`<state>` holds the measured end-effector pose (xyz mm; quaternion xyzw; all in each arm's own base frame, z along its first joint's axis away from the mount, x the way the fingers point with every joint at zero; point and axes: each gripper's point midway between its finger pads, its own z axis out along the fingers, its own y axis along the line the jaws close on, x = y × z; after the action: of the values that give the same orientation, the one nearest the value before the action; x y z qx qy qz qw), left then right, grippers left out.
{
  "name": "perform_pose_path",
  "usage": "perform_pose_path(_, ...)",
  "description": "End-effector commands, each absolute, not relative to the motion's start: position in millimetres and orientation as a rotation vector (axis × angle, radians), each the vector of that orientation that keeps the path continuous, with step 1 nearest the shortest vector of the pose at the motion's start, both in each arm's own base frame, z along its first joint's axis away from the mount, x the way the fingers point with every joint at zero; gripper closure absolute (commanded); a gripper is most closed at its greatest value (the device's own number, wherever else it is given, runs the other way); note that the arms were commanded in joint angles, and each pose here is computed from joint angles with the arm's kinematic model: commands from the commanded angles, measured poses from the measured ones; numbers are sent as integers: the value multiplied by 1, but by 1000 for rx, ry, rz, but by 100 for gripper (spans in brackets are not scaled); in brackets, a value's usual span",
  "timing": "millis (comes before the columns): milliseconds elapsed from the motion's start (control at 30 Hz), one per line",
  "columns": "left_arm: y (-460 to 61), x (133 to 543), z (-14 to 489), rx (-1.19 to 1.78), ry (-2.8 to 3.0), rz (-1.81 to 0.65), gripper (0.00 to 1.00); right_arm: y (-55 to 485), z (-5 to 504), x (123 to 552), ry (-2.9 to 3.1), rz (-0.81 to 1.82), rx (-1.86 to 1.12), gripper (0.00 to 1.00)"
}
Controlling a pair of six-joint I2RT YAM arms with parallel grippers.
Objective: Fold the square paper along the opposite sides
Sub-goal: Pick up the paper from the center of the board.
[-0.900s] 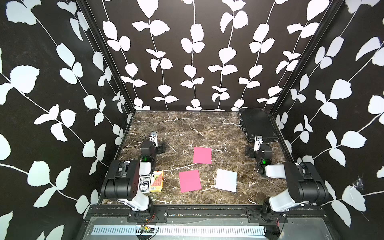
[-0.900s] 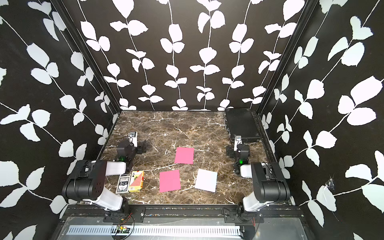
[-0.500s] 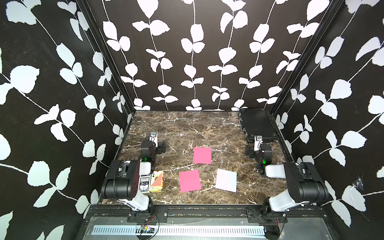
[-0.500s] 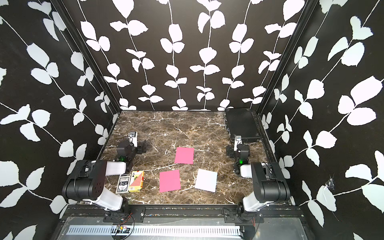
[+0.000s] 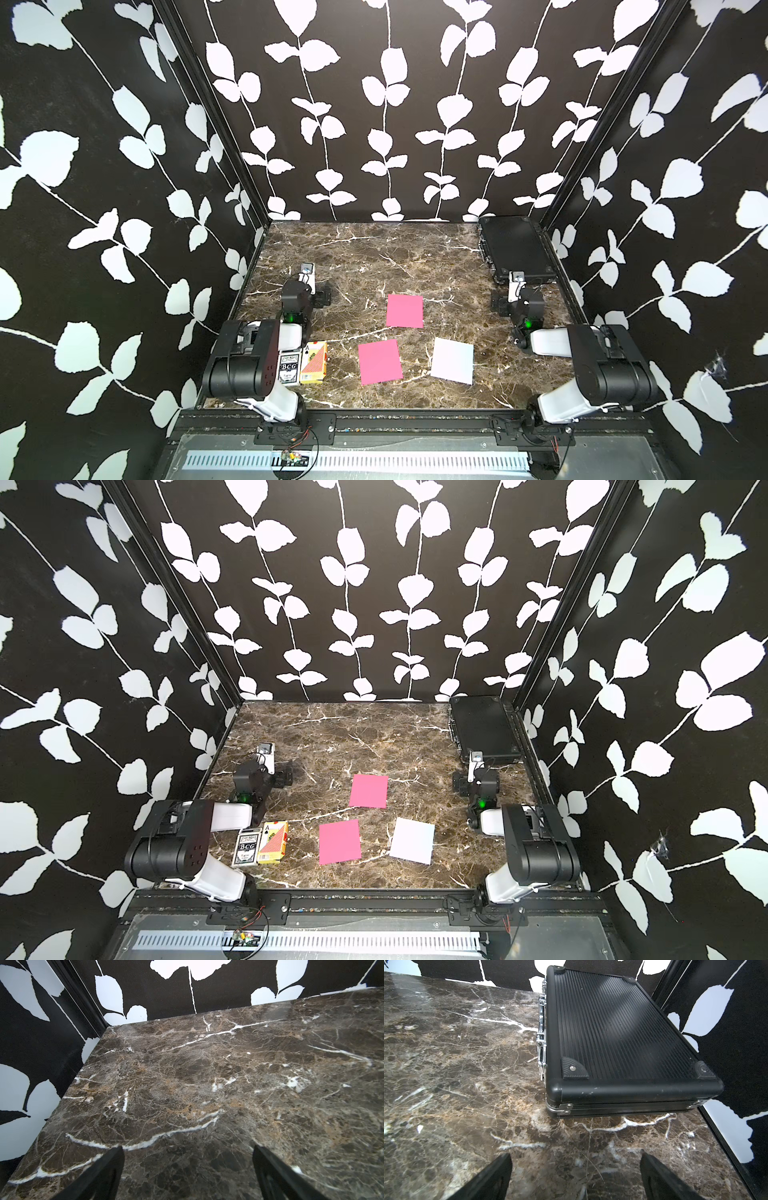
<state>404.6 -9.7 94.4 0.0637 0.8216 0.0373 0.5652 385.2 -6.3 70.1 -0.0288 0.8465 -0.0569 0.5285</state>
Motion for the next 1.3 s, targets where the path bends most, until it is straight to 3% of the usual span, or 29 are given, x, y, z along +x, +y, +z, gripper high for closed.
perform_pose_path(0,-11,403,95,160,1922,92,1,-4,91,397,1957,-118,-58,1)
perform_pose_path(333,-11,402,96,160,1916,103,1,-1,122,393,2016,-193,-43,1)
perform_pose_path(500,-13,381,150,89,1864,455,1,38,176,370,1955,-111,-56,1)
perform_pose_path(600,-32,370,189,25,1867,486,1,64,185,360,1985,0,-19,1)
perform_pose_path(733,-65,370,214,-103,1880,458,1,120,167,355,2163,194,-26,2)
perform_pose_path(900,-113,400,198,-40,2038,432,1,212,129,355,2356,158,-336,1)
perform_pose_path(1167,-145,400,151,14,2237,265,2,266,84,343,2500,35,-576,2)
perform_pose_path(1233,-140,396,140,-18,2279,292,7,271,72,336,2518,70,-602,11)
perform_pose_path(1267,-139,393,135,-31,2305,304,8,274,67,333,2525,104,-609,20)
